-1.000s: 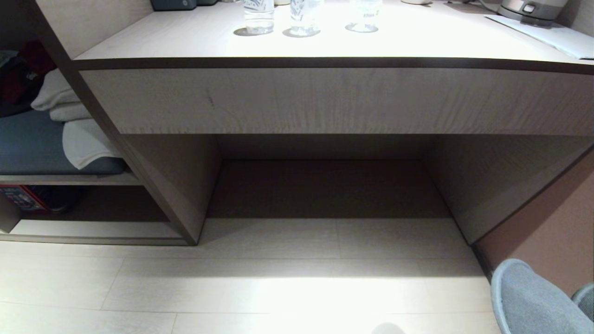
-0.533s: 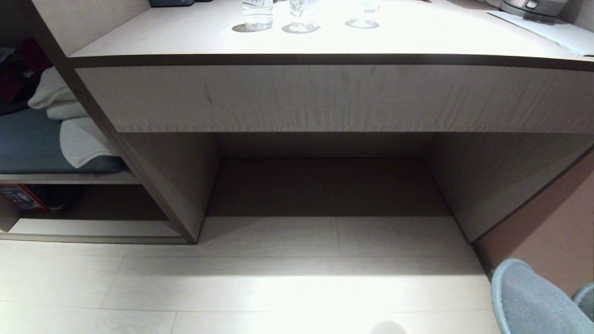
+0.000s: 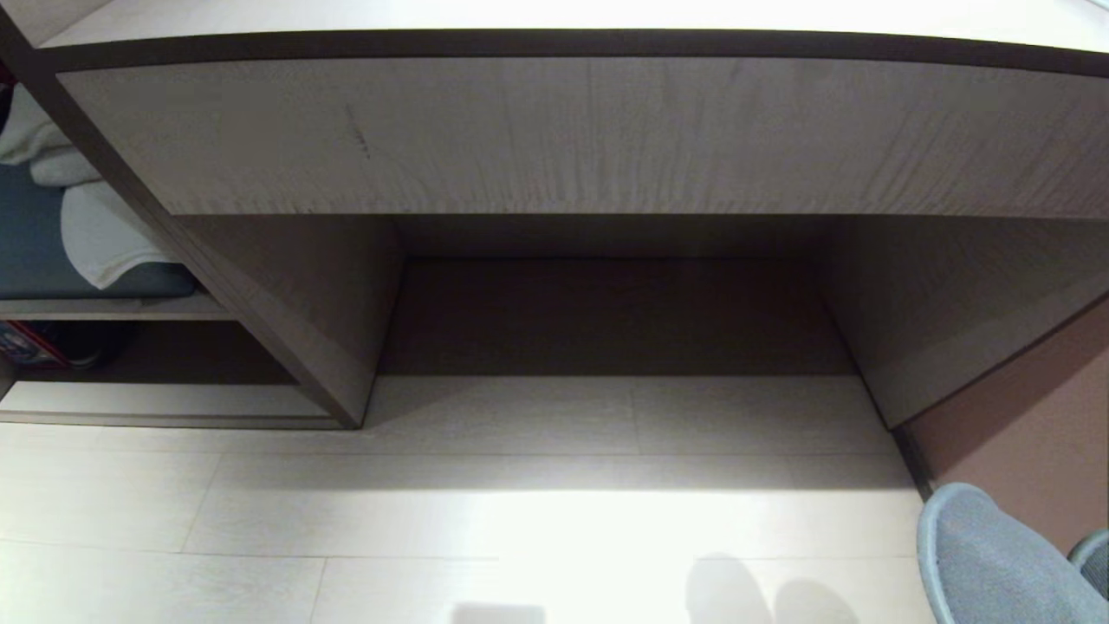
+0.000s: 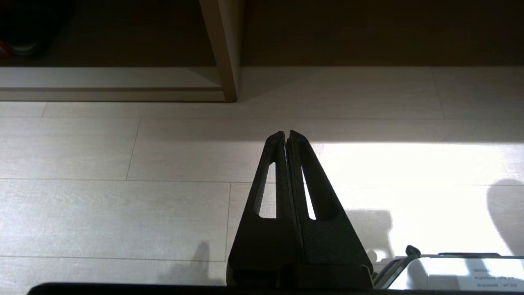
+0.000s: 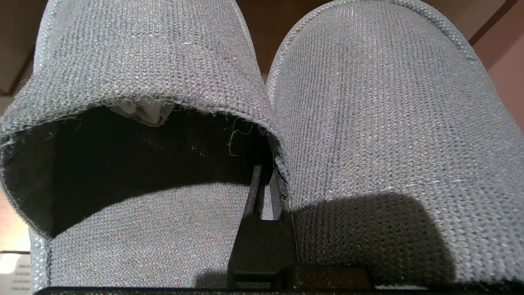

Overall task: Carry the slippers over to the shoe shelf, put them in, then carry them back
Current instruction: Place the slippers on the floor

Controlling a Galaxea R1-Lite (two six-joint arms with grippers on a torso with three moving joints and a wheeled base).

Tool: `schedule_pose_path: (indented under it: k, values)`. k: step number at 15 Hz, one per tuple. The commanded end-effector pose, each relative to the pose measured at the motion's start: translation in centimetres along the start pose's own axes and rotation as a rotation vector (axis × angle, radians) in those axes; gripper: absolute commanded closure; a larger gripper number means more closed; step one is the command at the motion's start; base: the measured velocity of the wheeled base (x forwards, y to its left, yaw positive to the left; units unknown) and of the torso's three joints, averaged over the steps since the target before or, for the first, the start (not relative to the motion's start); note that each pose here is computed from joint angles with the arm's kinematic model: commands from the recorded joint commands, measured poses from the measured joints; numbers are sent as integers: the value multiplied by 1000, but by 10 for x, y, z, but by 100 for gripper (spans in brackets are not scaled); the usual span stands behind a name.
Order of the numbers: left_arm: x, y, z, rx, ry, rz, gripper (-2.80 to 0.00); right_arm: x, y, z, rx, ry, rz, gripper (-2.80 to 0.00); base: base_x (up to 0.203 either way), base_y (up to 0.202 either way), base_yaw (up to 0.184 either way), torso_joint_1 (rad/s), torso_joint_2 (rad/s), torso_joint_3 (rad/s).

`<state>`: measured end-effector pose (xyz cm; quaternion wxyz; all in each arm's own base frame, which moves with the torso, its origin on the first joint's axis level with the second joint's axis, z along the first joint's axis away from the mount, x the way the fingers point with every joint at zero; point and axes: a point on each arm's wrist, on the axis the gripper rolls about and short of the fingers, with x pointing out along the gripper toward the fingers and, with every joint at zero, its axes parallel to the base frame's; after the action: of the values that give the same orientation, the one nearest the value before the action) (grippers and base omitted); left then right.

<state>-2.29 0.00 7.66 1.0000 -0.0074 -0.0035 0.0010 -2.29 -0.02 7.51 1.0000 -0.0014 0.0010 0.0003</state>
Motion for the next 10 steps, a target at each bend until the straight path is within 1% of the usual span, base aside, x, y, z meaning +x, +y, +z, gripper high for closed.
schedule_pose_path:
  k: [1,10]
  values:
    - [0,0,0,0,1,1,0,0,0,0,0,3,1,0,0,0,0,2,2,-202]
    - [0,0,0,0,1,1,0,0,0,0,0,3,-1,0,0,0,0,4,2,-199]
